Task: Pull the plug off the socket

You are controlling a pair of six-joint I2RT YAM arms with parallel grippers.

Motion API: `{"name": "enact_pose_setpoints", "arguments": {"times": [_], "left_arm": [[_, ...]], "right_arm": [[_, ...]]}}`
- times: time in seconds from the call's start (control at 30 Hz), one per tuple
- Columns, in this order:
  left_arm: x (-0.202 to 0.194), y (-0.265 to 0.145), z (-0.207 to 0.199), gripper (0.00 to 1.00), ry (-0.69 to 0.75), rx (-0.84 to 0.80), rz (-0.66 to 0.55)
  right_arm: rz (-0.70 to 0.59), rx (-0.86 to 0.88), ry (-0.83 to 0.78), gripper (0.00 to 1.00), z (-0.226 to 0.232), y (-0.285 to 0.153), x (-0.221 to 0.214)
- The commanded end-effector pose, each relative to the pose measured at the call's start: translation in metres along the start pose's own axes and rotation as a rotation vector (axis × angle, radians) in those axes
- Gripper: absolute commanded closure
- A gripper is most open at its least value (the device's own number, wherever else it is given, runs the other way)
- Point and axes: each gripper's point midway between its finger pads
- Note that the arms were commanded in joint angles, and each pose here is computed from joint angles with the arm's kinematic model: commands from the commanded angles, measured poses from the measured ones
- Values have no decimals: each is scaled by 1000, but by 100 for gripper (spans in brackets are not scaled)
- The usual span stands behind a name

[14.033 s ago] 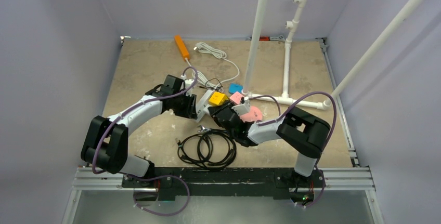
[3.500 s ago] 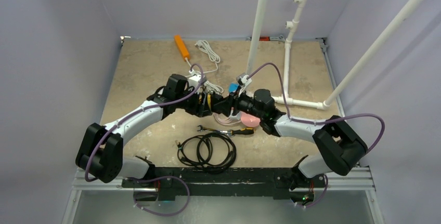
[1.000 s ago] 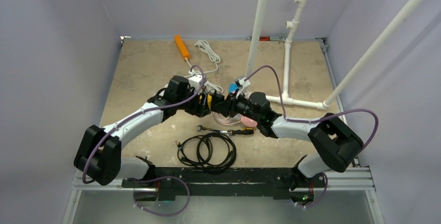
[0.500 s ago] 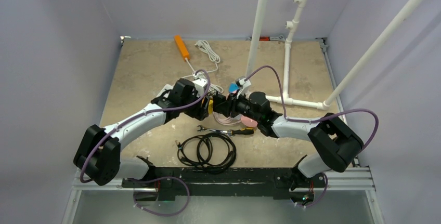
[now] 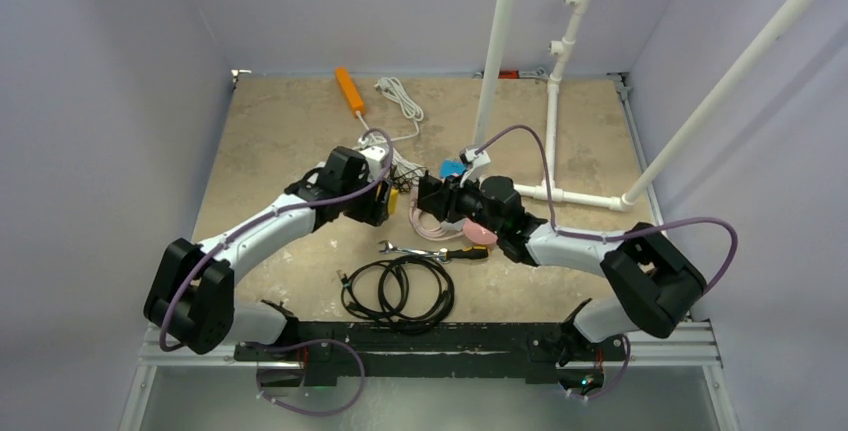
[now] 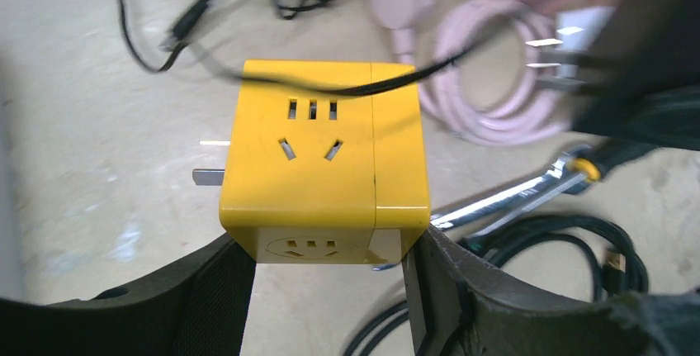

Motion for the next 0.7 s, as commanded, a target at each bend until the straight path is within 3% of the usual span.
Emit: {"name": "enact_pose_setpoints", "arguments": {"times": [0.0,0.17,0.37,0.67], "left_arm": [[22,-3,44,100,-114,153,-32],[14,1,70,100,-186,210,20],[1,8,78,100,-202,232,88],[2,8,83,100,-221,235,87]], "right_arm": [[-137,-158,-34,100,-18,-13,49],[-152,-215,-34,100,-27,-21,53],[-71,-241,-23,100,-35,-8,36],[3,-173,-18,99,-26,4,18]]}}
Point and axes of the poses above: each gripper's point midway between its finger pads, its own y axis out along the fingers, its own z axis along the line the jaws close on, x = y × z, and after that the axes turned 6 degrees about -y, right-handed
